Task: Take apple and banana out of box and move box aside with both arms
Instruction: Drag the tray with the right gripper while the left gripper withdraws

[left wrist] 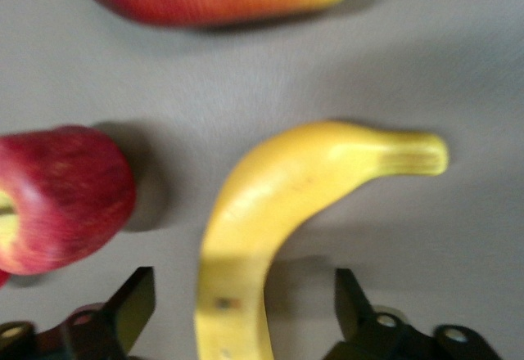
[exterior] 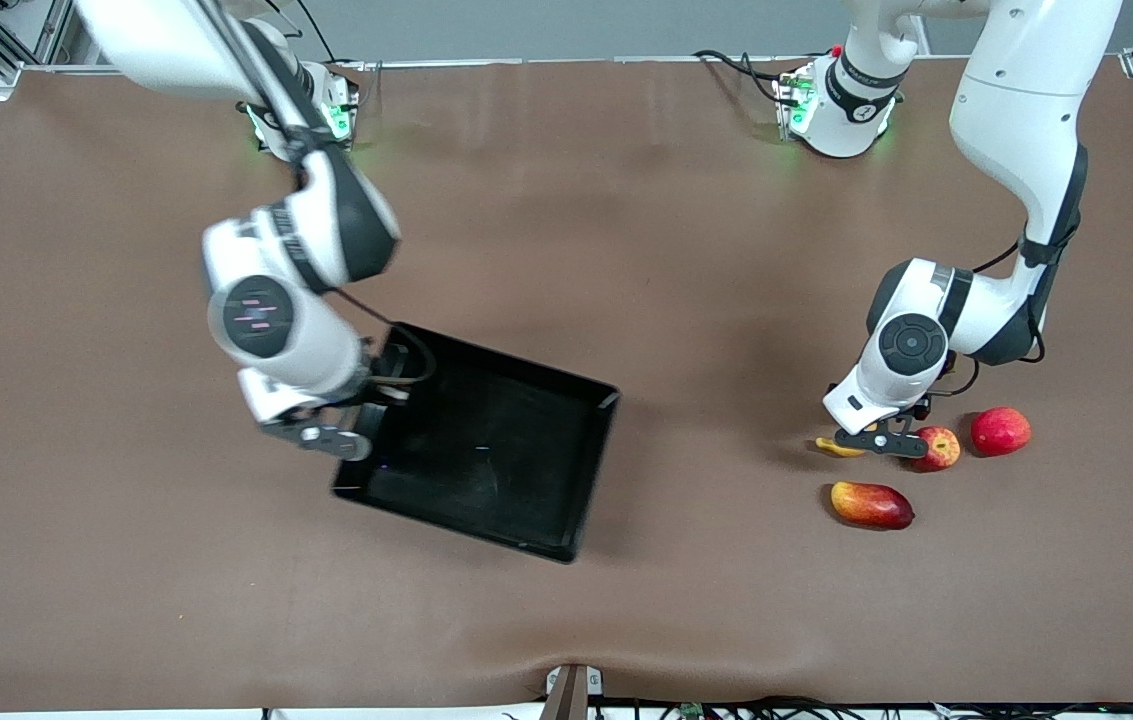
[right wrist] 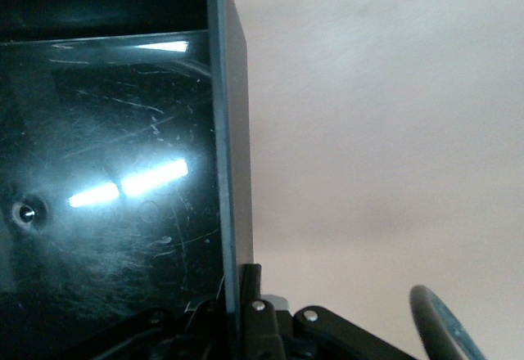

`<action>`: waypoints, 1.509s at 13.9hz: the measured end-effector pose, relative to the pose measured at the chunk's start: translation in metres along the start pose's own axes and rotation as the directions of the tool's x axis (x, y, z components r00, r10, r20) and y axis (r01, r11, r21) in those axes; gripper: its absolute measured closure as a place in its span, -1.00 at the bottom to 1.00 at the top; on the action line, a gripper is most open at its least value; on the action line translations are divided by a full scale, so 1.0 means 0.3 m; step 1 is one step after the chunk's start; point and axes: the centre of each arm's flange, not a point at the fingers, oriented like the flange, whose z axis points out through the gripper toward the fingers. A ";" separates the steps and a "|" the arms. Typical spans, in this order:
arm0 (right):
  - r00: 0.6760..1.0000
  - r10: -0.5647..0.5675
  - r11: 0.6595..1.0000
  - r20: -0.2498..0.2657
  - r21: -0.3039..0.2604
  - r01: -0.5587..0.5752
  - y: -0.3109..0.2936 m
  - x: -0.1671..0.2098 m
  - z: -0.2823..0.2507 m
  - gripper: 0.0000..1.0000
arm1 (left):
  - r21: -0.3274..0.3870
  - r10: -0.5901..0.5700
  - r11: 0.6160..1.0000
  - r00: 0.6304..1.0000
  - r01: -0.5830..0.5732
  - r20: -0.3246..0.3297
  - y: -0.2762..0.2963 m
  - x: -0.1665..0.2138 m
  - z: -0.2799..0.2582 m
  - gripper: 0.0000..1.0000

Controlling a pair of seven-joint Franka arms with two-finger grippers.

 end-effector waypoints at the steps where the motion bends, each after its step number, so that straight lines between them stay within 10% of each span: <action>1: 1.000 -0.023 1.000 0.016 -0.006 0.023 0.103 0.040 -0.033 0.94 | 0.004 -0.002 1.000 1.000 0.002 -0.011 -0.004 0.010 -0.052 -1.00; 9: 0.977 -0.201 0.978 0.078 0.070 0.196 1.011 0.281 0.057 0.94 | -0.032 -0.175 0.984 0.984 0.176 0.018 -0.162 0.096 -0.663 -1.00; 21: 0.971 -0.233 0.967 0.055 0.122 0.225 1.565 0.287 0.498 0.94 | -0.148 -0.382 0.914 0.924 0.379 0.004 -0.526 -0.010 -1.174 -1.00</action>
